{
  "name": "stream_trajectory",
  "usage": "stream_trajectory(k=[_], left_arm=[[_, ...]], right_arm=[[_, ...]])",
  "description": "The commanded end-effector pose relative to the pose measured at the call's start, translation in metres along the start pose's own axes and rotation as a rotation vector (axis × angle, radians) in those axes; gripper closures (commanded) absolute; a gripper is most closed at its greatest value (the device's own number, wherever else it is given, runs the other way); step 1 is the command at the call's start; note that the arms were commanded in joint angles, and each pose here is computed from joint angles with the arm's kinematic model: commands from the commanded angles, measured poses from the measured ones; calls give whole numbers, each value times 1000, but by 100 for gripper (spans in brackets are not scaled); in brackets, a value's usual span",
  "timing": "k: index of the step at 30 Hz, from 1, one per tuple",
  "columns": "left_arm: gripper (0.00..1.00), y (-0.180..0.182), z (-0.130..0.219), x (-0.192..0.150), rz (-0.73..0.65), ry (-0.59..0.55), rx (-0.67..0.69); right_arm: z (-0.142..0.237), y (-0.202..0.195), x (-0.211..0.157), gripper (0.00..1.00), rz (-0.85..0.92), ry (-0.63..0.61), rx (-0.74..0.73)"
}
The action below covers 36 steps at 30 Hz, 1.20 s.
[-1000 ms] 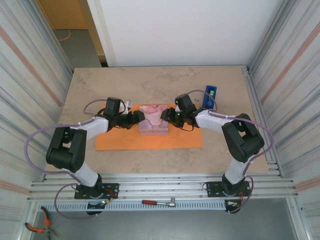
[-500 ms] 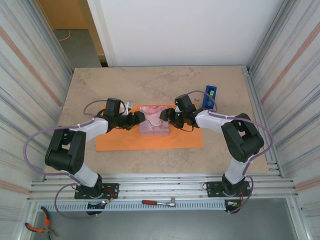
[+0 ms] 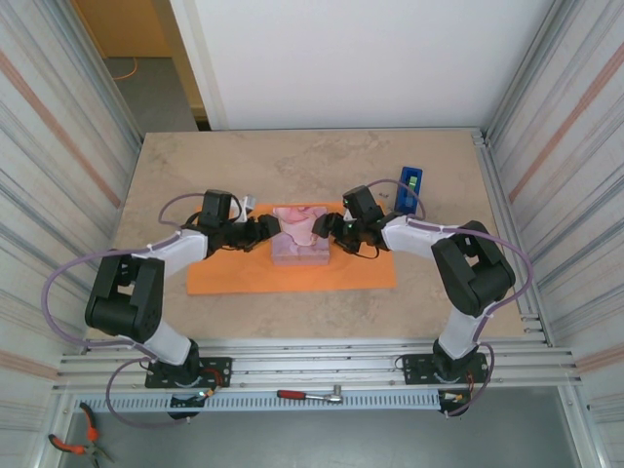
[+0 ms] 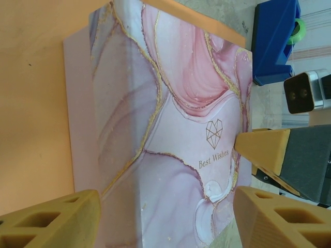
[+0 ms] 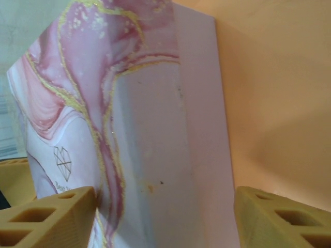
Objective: Wrap the gift box in paper
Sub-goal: Move the gift box onto the wrapping paper, then first fold the wrapping paper around the gift box.
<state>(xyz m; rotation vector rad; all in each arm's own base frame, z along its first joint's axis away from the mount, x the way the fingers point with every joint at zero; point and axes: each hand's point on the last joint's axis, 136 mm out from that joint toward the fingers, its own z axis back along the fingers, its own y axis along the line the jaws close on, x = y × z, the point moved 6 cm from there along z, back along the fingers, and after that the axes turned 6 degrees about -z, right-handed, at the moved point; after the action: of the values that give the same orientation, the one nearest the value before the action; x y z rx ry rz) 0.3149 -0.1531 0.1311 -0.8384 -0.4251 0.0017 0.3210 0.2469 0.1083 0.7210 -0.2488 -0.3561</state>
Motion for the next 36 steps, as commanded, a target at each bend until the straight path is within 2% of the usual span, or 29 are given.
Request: stream_trajectory(k=[1, 2, 5, 10, 14, 18, 22, 28, 34, 36], left_arm=[[31, -8, 12, 2, -40, -17, -4], [31, -9, 14, 3, -45, -27, 2], [29, -14, 22, 7, -67, -57, 10], [26, -23, 35, 12, -111, -104, 18], [23, -31, 46, 14, -141, -139, 16], [15, -40, 58, 10, -171, -166, 11], [1, -45, 68, 3, -197, -192, 32], [1, -45, 77, -4, -215, -210, 66], [1, -36, 71, -8, -214, -191, 98], [1, -35, 69, -7, -216, -183, 103]], right_arm=[[22, -3, 3, 23, 2, -51, -52], [29, -2, 3, 20, 6, -65, -69], [51, 0, 6, 1, 26, -118, -129], [93, 0, 8, 2, 68, -242, -234], [129, -3, 9, 2, 102, -410, -333], [159, -21, 8, 2, 22, -505, -417], [167, -56, 3, 2, -134, -513, -365], [161, -94, -17, 0, -144, -442, -339], [158, -117, -26, 10, -118, -347, -357], [157, -120, -27, 16, -102, -315, -351]])
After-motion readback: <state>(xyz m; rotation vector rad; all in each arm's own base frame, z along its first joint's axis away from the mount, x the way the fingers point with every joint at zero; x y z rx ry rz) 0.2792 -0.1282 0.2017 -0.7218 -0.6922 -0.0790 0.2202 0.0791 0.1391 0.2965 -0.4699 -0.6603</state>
